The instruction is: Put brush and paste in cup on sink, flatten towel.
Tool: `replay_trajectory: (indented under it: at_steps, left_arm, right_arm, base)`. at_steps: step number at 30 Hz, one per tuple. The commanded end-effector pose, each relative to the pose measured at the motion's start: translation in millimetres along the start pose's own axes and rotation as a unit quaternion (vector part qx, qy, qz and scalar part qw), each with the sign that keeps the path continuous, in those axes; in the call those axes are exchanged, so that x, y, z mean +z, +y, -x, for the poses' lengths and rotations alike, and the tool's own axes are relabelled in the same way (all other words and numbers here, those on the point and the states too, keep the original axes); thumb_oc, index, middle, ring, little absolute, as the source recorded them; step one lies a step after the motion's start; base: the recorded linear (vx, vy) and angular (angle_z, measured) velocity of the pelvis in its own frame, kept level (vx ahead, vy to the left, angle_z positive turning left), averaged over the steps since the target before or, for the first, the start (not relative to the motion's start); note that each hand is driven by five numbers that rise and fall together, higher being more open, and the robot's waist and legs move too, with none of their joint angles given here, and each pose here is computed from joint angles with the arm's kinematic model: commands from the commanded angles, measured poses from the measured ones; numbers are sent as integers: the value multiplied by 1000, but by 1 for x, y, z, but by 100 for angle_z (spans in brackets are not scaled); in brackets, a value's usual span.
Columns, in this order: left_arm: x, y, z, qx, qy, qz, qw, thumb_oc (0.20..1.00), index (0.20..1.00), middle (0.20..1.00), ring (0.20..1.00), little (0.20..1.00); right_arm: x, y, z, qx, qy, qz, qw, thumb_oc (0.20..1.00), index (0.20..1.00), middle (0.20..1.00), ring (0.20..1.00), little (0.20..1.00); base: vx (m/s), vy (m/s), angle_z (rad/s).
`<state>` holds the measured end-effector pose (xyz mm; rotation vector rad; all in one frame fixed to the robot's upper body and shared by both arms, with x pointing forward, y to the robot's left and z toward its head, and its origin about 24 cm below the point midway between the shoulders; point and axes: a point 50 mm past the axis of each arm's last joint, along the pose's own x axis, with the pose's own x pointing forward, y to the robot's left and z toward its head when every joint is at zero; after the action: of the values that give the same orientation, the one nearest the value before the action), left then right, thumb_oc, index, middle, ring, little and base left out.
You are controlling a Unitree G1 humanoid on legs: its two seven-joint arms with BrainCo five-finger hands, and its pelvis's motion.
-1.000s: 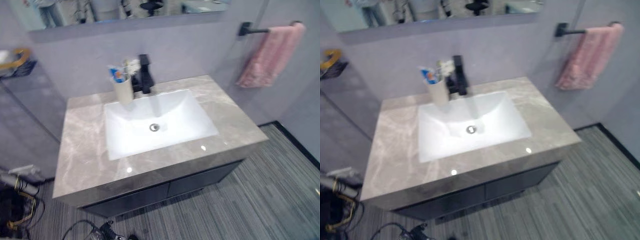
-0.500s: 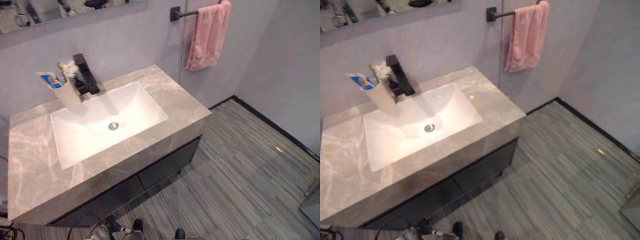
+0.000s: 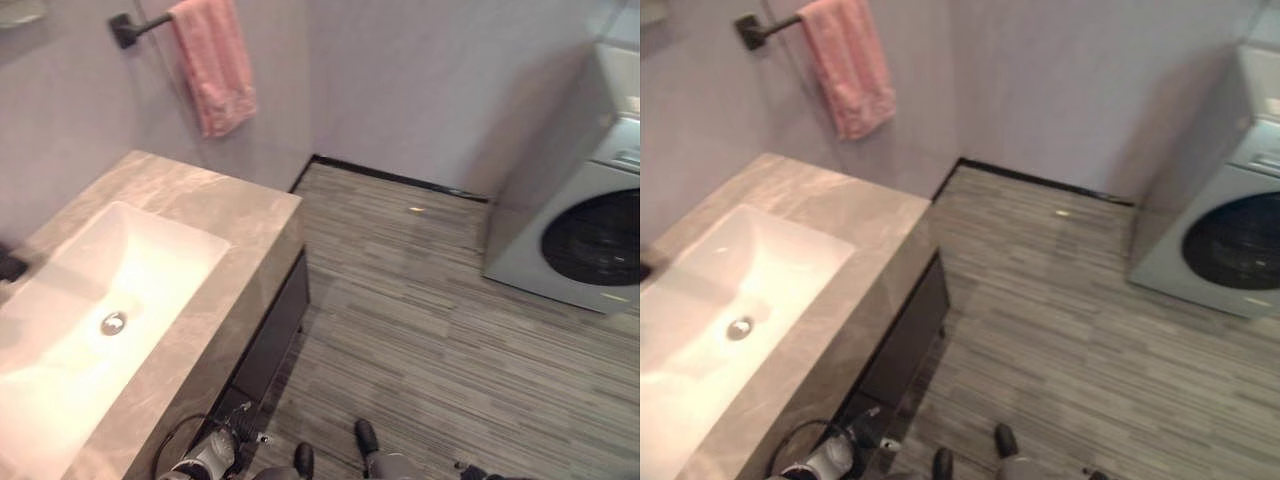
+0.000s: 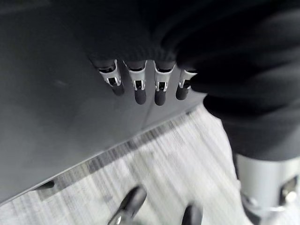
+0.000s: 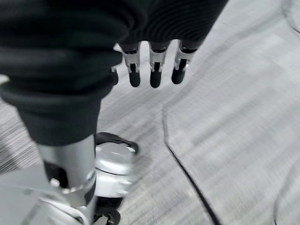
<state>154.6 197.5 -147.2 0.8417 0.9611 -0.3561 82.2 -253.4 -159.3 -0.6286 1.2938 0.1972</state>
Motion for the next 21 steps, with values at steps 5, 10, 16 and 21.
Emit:
replay_trajectory:
  at_steps: [5,10,16,21]
  left_arm:
    - [10,33,4,54,-77,-61,994,1000,1000,1000,1000,1000]
    - [-13,21,6,41,-30,14,999,1000,1000,1000,1000,1000]
    - [-3,26,4,58,-44,24,997,1000,1000,1000,1000,1000]
    - [4,29,3,67,-50,120,989,1000,1000,1000,1000,1000]
  right_arm:
    - [41,-23,0,-47,-79,4,996,1000,1000,1000,1000,1000]
    - [46,-22,1,-49,-101,-37,993,1000,1000,1000,1000,1000]
    - [35,-22,3,-47,-101,-114,987,1000,1000,1000,1000,1000]
    - [24,-32,3,-55,-86,-193,976,1000,1000,1000,1000,1000]
  base:
    - [-31,14,-119]
    - [54,-87,-59]
    - [53,-181,1]
    - [18,-56,-5]
